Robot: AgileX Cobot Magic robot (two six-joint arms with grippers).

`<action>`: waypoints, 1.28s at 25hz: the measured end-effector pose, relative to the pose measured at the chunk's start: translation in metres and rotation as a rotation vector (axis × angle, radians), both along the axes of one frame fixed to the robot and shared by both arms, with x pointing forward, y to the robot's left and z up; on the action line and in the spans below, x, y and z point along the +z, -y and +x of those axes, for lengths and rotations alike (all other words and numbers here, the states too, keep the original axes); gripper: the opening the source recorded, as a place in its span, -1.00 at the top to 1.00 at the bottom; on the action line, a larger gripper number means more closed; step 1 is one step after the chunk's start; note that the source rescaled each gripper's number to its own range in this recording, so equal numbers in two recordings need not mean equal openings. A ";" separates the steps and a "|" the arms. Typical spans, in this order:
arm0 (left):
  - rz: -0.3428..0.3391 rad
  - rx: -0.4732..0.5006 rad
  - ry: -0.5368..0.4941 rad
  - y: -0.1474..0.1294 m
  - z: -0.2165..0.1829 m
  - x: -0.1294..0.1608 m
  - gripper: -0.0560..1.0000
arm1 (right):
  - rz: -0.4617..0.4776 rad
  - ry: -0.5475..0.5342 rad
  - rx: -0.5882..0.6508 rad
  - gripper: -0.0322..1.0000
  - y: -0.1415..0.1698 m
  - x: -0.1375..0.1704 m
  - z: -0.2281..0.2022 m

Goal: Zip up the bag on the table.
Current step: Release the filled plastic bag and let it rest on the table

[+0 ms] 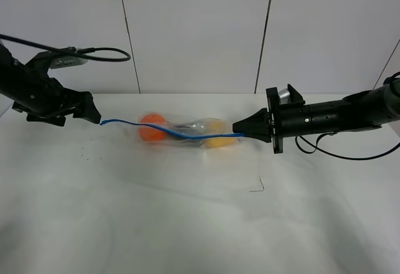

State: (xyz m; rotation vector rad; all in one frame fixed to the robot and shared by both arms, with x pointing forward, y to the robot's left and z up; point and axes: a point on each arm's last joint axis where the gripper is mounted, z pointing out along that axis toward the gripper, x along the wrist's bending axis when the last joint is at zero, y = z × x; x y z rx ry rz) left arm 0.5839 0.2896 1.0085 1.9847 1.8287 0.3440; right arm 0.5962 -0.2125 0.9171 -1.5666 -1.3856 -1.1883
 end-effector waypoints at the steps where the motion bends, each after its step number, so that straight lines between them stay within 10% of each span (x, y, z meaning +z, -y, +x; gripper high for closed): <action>1: 0.027 0.017 -0.022 -0.003 0.001 0.006 -1.00 | 0.000 0.000 0.000 0.93 0.000 0.000 0.000; 6: 0.153 0.086 -0.101 -0.017 0.001 0.028 -1.00 | 0.000 0.000 0.000 0.93 0.000 0.000 0.000; 21: 0.203 0.084 -0.280 -0.021 -0.018 0.052 -1.00 | 0.000 0.000 0.000 0.93 0.000 0.000 0.000; 32: 0.205 0.085 -0.340 -0.021 -0.124 0.040 -1.00 | -0.004 0.000 0.005 0.93 0.000 0.000 0.000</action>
